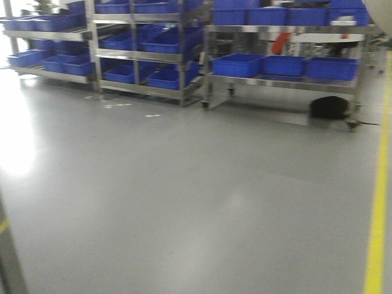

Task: Move white bin to right shelf second layer
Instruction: 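Turn the base away from the table while holding the bin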

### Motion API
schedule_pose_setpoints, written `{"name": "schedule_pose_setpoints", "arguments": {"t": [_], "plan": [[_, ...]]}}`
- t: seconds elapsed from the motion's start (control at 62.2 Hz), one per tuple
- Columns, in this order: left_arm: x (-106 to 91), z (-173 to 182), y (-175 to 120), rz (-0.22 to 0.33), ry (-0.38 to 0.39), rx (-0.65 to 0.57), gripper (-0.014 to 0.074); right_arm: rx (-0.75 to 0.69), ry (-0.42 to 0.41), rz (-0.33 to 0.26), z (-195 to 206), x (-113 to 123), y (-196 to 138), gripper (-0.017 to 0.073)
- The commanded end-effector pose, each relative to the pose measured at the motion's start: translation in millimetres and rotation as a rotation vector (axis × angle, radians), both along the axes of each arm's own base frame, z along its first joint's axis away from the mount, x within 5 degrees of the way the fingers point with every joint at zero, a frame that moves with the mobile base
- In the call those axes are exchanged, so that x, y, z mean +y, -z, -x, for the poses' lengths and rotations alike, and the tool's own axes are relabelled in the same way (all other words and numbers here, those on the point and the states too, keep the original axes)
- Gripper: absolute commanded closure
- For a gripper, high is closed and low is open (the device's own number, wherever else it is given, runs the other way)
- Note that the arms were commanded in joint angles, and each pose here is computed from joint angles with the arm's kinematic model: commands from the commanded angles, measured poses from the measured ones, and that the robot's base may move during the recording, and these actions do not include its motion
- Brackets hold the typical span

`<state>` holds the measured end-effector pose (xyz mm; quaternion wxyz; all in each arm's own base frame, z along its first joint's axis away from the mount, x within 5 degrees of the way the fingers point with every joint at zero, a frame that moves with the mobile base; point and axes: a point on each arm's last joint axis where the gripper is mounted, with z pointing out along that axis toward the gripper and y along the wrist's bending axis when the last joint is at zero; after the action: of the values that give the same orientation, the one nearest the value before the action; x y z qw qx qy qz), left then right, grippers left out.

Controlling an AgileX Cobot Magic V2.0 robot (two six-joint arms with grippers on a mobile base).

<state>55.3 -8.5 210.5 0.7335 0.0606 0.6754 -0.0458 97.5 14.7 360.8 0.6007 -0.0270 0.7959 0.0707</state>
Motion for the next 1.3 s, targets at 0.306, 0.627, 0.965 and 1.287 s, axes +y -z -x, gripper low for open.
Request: {"name": "schedule_pose_setpoints", "arguments": {"t": [0.306,0.627,0.965,1.287], "plan": [[0.5,0.2,2.7,0.023,-0.003,-0.064,0.0509,-0.137,0.007,-0.014,0.1,-0.8,-19.4,0.0508],[0.5,0.2,2.7,0.023,-0.003,-0.064,0.0509,-0.137,0.007,-0.014,0.1,-0.8,-19.4,0.0508],[0.5,0.2,2.7,0.023,-0.003,-0.064,0.0509,-0.137,0.007,-0.014,0.1,-0.8,-19.4,0.0508],[0.5,0.2,2.7,0.023,-0.003,-0.064,0.0509,-0.137,0.007,-0.014,0.1,-0.8,-19.4,0.0508]]}}
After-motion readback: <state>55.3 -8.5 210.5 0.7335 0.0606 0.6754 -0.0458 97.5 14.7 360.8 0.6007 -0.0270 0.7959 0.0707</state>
